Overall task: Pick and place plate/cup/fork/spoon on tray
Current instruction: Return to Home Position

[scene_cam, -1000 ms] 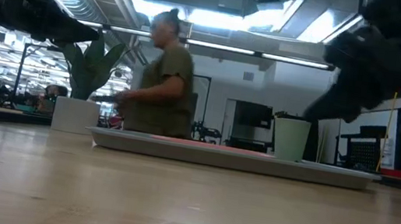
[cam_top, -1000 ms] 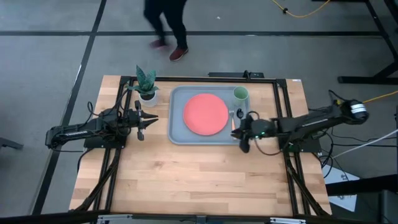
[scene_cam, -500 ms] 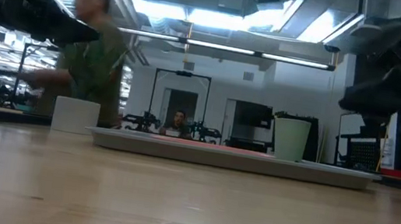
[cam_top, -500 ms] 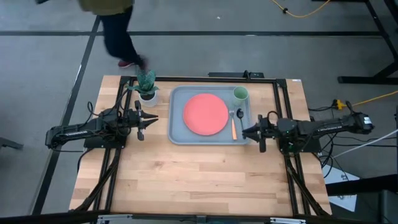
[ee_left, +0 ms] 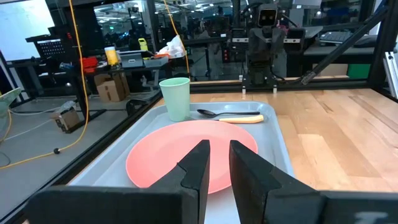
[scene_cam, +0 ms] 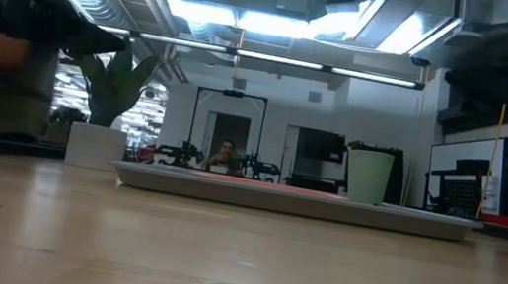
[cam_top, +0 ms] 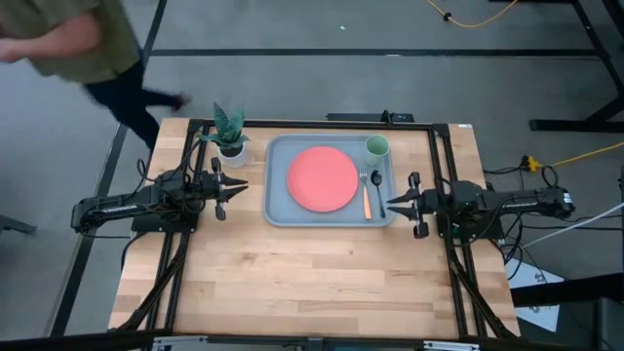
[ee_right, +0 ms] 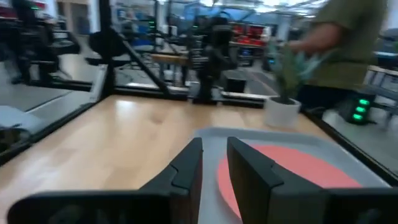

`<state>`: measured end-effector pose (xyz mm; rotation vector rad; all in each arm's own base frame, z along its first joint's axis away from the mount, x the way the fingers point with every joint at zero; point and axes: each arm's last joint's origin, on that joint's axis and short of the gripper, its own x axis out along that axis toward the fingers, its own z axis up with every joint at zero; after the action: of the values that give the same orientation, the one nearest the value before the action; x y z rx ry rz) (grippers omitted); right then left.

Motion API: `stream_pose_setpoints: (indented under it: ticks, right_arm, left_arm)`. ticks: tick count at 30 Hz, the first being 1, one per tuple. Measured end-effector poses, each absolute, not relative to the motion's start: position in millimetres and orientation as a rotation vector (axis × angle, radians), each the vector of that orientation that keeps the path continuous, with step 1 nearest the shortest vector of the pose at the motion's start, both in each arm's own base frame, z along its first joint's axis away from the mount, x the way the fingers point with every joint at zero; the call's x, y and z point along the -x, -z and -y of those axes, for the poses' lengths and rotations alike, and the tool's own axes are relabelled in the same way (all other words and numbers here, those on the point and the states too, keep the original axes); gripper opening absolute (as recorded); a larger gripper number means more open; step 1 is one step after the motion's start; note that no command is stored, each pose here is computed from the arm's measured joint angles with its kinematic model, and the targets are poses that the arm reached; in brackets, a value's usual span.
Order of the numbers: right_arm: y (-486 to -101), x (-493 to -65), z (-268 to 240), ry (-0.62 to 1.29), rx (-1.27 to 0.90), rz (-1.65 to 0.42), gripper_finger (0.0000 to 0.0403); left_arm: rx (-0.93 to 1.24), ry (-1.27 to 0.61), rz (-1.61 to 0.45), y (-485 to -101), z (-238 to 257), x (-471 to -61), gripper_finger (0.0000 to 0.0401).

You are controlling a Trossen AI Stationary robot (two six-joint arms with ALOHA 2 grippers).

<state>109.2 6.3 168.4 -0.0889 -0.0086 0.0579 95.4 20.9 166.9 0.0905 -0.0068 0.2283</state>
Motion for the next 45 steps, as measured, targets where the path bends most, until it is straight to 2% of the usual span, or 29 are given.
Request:
stream_pose_setpoints:
  ticks: [5, 15, 20, 45]
  right_arm:
    - [-162.4, -102.2, -2.5, -0.004, 0.04, -0.044, 0.008]
    - [-164.8, -100.0, -2.2, -0.037, 0.03, -0.014, 0.008]
    - [-164.5, -100.3, -2.2, -0.035, -0.048, -0.02, 0.008]
    - [-164.4, -100.3, -2.2, -0.035, -0.045, -0.02, 0.008]
  left_arm:
    - [-0.091, -0.228, 0.007, -166.9, -20.9, -95.4, 0.0055]
    - [-0.091, -0.229, 0.007, -166.9, -20.9, -95.4, 0.0055]
    - [-0.091, -0.229, 0.007, -167.0, -20.9, -95.4, 0.0055]
    - [-0.09, -0.229, 0.007, -167.0, -21.0, -95.4, 0.0055]
